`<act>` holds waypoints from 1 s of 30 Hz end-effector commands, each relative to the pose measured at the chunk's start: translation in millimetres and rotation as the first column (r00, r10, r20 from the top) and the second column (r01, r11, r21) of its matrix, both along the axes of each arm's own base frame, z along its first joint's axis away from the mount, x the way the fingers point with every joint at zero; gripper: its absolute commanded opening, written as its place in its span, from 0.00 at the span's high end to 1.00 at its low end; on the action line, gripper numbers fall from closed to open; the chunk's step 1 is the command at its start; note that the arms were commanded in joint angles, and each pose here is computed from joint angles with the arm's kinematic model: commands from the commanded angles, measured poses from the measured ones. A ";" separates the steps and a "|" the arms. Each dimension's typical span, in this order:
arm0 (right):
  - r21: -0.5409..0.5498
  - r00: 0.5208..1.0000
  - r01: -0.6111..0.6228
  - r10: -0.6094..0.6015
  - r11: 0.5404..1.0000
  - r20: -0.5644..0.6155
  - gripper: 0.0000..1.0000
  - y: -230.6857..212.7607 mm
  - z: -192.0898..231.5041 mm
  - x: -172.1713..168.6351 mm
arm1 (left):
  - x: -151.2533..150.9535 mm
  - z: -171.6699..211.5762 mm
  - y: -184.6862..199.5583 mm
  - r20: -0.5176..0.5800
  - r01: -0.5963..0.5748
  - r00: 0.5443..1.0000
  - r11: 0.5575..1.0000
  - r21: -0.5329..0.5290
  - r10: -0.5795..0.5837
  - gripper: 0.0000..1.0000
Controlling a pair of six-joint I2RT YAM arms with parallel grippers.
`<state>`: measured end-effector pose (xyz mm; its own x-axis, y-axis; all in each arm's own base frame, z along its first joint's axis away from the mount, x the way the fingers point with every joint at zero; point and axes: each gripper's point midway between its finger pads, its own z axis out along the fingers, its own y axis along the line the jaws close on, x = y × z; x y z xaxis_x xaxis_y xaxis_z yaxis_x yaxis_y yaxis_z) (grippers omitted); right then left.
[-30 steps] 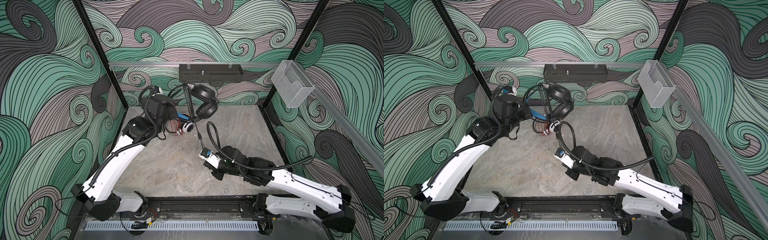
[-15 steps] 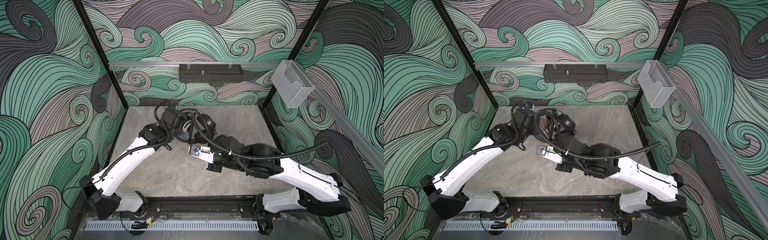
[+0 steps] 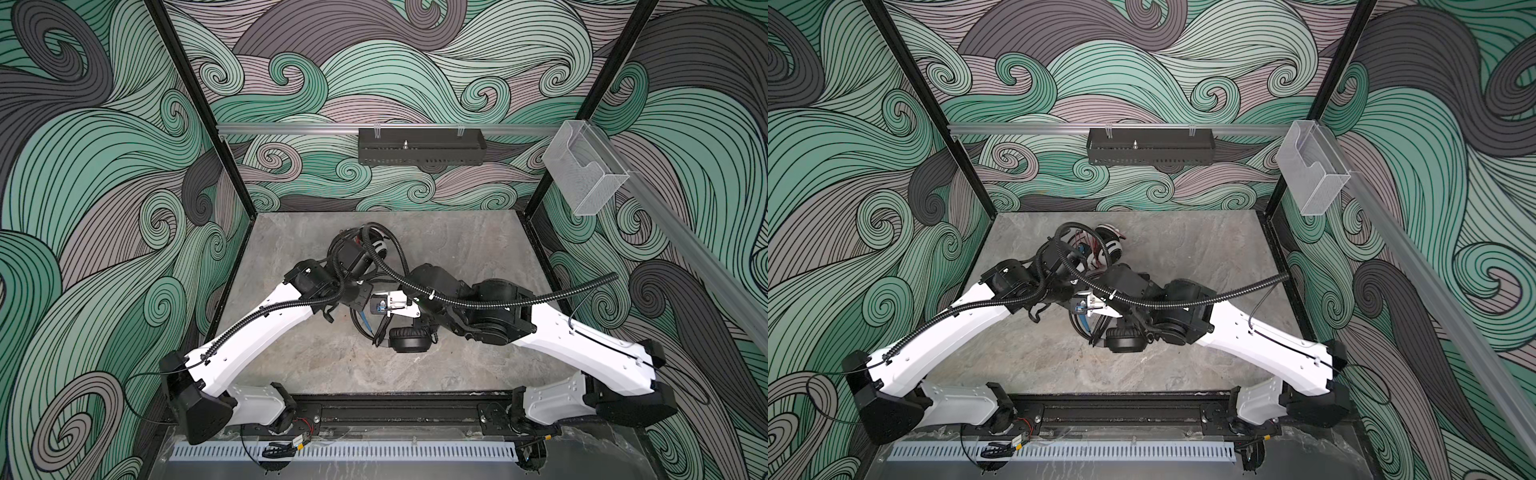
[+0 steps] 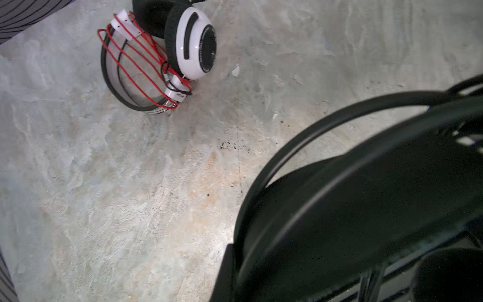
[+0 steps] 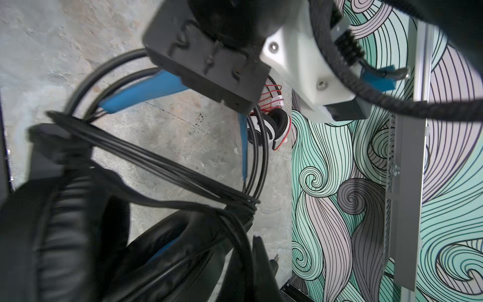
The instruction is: Wrap the headphones
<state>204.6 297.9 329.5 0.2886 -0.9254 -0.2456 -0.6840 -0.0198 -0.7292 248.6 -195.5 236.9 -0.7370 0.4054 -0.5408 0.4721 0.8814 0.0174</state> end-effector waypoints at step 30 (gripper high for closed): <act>0.149 0.973 0.142 -0.110 0.979 -0.202 0.87 -42.2 -67.8 35.6 | -27.3 21.6 -32.2 -0.018 0.223 0.973 0.962 -0.155 -0.229 1.00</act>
